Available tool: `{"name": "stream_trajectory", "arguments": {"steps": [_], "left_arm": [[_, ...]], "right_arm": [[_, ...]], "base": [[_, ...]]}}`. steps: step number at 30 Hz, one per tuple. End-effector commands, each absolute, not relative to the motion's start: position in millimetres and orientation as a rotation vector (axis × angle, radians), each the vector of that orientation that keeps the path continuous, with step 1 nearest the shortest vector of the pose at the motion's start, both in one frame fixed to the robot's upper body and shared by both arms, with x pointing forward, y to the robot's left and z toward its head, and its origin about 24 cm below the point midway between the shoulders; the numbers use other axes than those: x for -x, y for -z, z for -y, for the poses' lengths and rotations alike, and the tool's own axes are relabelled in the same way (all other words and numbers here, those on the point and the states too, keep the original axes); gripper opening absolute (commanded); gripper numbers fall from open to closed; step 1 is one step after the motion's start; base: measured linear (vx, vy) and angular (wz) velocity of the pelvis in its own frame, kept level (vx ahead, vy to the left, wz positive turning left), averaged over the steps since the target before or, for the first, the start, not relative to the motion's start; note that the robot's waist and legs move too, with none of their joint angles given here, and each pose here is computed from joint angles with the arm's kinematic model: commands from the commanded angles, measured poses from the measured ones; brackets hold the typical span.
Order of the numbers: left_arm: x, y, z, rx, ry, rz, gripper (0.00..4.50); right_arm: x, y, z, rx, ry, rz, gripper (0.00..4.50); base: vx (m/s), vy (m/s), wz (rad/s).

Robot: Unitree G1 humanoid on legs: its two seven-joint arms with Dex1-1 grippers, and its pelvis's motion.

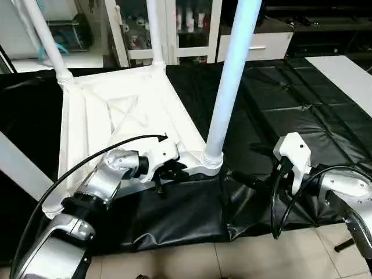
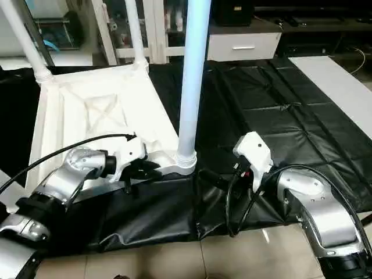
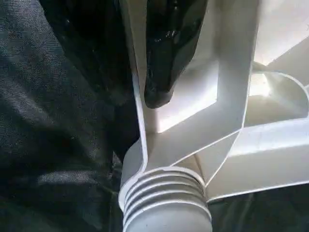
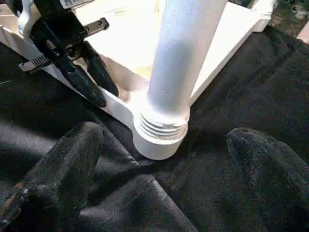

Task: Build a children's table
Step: Rotate table base, then rotate leg to tighten

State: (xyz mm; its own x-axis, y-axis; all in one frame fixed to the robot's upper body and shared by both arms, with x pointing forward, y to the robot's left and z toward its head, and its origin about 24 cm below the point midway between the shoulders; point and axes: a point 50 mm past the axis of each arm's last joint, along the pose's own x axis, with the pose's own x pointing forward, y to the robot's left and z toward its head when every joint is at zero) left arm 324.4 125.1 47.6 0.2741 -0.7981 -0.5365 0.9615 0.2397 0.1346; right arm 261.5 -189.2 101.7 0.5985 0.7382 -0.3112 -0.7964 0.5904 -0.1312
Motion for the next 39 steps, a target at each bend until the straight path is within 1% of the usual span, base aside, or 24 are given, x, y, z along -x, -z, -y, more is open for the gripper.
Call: {"name": "stream_trajectory", "arguments": {"steps": [1,3,4,5,7,13,17,20,21,28,33,36,38,39], "left_arm": [[-323,-42,-127,-0.509,1.266,-0.444,0.59],[-323,-40,-128,-0.509,1.268,-0.456,0.4],[-323,-40,-128,-0.508,1.268,-0.457,0.4],[-323,-39,-129,-0.507,1.265,-0.458,0.23],[-323,-39,-129,-0.491,1.27,-0.462,0.08],[-319,-41,-123,-0.44,1.337,-0.434,0.01],[-316,-43,-115,-0.456,1.389,-0.408,0.01],[-315,-43,-112,-0.471,1.408,-0.407,0.01],[-313,-43,-110,-0.478,1.425,-0.407,0.01],[-307,-41,-103,-0.483,1.474,-0.403,0.01],[-306,-40,-102,-0.488,1.479,-0.406,0.01],[-307,-40,-103,-0.491,1.477,-0.408,0.01],[-307,-41,-103,-0.492,1.475,-0.409,0.01],[-307,-41,-104,-0.493,1.474,-0.41,0.0]], "right_arm": [[-265.5,-107,192.5,0.28,-0.893,-0.214,4.5],[-269.2,-109,191.6,0.272,-0.888,-0.201,4.5],[-269.9,-110,191.3,0.268,-0.887,-0.198,4.5],[-271.8,-111,189.8,0.247,-0.892,-0.189,4.5],[-275.9,-110,187.1,0.216,-0.908,-0.185,4.5],[-281.4,-102,180.6,0.172,-0.983,-0.221,4.5],[-285.5,-94,181.0,0.138,-1.046,-0.29,4.5],[-286.9,-91,182.0,0.14,-1.066,-0.316,4.5],[-288.3,-88,182.9,0.157,-1.079,-0.338,4.5],[-296.4,-78,180.7,0.227,-1.094,-0.38,4.5],[-306.2,-77,173.7,0.22,-1.103,-0.376,4.5],[-307.4,-76,169.7,0.202,-1.127,-0.376,4.5],[-307.9,-74,167.3,0.216,-1.152,-0.39,4.5],[-308.1,-72,166.9,0.222,-1.158,-0.395,4.32]], "base": [[0.0,0.0,0.0],[0.0,0.0,0.0],[0.0,0.0,0.0],[0.0,0.0,0.0],[0.0,0.0,0.0],[0.0,0.0,0.0],[0.0,0.0,0.0],[0.0,0.0,0.0],[0.0,0.0,0.0],[0.0,0.0,0.0],[0.0,0.0,0.0],[0.0,0.0,0.0],[0.0,0.0,0.0],[0.0,0.0,0.0]]}}
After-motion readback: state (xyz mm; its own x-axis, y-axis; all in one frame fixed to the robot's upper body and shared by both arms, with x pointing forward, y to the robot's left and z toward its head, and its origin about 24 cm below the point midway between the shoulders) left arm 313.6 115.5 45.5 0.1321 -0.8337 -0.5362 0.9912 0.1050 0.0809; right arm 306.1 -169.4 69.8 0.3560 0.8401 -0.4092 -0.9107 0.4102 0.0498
